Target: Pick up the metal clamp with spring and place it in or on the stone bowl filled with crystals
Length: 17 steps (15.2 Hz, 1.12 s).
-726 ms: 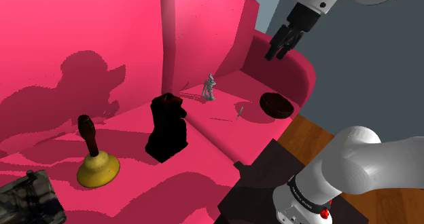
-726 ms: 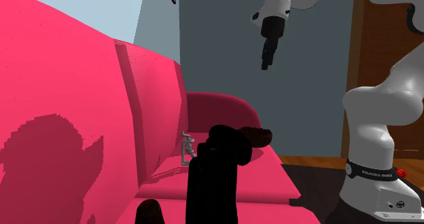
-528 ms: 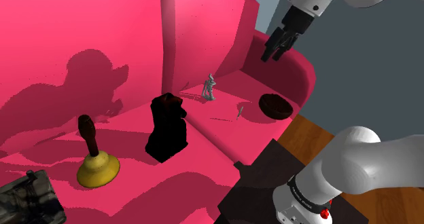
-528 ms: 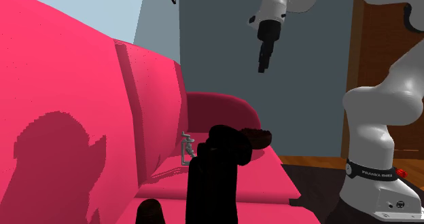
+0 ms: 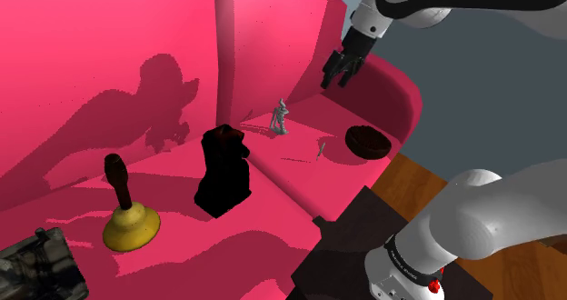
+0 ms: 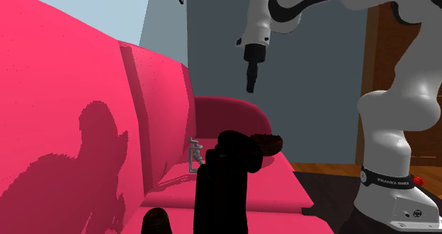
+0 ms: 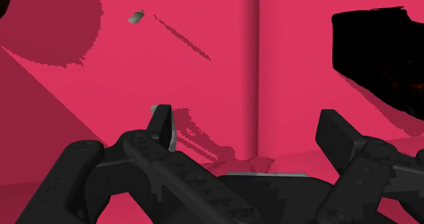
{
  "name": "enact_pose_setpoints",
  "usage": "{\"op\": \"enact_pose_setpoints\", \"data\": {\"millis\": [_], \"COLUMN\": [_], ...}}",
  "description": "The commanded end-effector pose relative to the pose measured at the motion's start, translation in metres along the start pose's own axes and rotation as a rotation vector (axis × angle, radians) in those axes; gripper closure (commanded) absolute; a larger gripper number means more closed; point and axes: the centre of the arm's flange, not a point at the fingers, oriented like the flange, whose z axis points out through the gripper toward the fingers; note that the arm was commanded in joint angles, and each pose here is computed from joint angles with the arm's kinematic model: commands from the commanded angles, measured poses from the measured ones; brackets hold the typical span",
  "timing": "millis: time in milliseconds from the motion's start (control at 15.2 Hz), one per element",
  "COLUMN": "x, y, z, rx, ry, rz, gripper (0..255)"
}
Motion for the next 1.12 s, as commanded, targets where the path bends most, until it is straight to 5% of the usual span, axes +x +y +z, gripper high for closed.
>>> {"op": "enact_pose_setpoints", "data": {"millis": [0,1056], "x": [0.017,0.158], "y": [0.004,0.065], "z": [0.020,0.172], "rx": [-0.006,-0.053], "ry": [-0.007,-0.070], "rz": [0.011,0.096], "gripper": [0,0]}}
